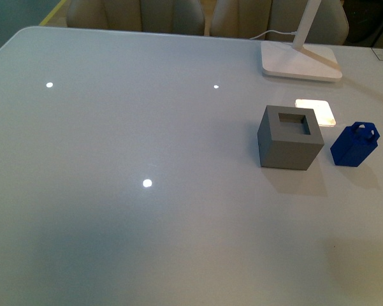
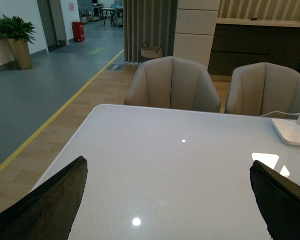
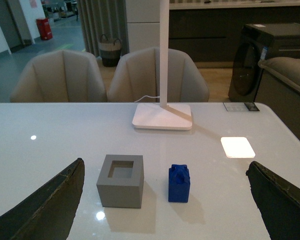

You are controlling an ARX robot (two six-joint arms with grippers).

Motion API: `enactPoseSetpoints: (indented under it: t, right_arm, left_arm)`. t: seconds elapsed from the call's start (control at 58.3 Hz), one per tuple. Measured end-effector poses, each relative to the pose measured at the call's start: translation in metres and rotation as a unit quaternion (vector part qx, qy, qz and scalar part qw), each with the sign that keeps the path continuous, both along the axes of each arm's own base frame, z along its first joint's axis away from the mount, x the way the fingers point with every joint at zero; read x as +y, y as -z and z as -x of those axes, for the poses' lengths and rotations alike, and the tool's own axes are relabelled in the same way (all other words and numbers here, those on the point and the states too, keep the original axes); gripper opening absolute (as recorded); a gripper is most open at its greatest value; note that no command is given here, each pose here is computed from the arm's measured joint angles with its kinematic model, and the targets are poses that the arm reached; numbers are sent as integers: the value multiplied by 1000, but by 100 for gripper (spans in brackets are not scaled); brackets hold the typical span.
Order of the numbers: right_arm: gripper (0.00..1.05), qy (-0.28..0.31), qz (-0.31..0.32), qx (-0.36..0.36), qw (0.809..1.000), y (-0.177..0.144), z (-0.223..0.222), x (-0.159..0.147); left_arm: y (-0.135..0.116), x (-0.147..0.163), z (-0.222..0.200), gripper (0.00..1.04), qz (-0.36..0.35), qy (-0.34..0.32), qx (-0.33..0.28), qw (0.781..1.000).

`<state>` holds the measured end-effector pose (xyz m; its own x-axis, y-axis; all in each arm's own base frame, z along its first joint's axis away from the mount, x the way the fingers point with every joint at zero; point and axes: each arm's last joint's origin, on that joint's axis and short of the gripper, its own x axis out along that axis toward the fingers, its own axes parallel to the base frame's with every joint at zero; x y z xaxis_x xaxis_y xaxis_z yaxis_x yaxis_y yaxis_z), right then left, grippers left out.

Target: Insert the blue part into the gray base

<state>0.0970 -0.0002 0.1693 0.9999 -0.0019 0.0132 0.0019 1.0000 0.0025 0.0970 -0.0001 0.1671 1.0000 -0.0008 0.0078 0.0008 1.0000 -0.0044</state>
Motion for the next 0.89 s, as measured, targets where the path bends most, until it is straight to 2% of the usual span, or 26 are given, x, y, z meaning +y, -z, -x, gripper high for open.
enactPoseSetpoints:
  t: [0.154, 0.223, 0.257, 0.309, 0.429, 0.532, 0.669, 0.755, 0.892]
  right_arm:
    - [96, 0, 0, 0, 1000, 0, 0, 0]
    - [96, -13, -7, 123, 992, 0, -1, 3]
    - [96, -22, -11, 211, 977, -3, -5, 6]
    - [96, -26, -9, 272, 962, -8, -18, 8]
    - [96, 4, -24, 279, 960, -30, -72, -2]
    - [96, 18, -34, 296, 954, -36, -125, -17]
    - [96, 6, -18, 364, 931, -15, -193, -25]
    - [96, 7, -8, 388, 922, -3, -216, -28]
    - [96, 20, 6, 445, 895, 35, -258, -34]
  left_arm:
    - [0, 0, 0, 97, 0, 0, 0, 1000]
    - [0, 0, 0, 97, 0, 0, 0, 1000]
    - [0, 0, 0, 97, 0, 0, 0, 1000]
    - [0, 0, 0, 97, 0, 0, 0, 1000]
    - [0, 0, 0, 97, 0, 0, 0, 1000]
    - [0, 0, 0, 97, 0, 0, 0, 1000]
    - [0, 0, 0, 97, 0, 0, 0, 1000]
    - [0, 0, 0, 97, 0, 0, 0, 1000]
    - [0, 0, 0, 97, 0, 0, 0, 1000]
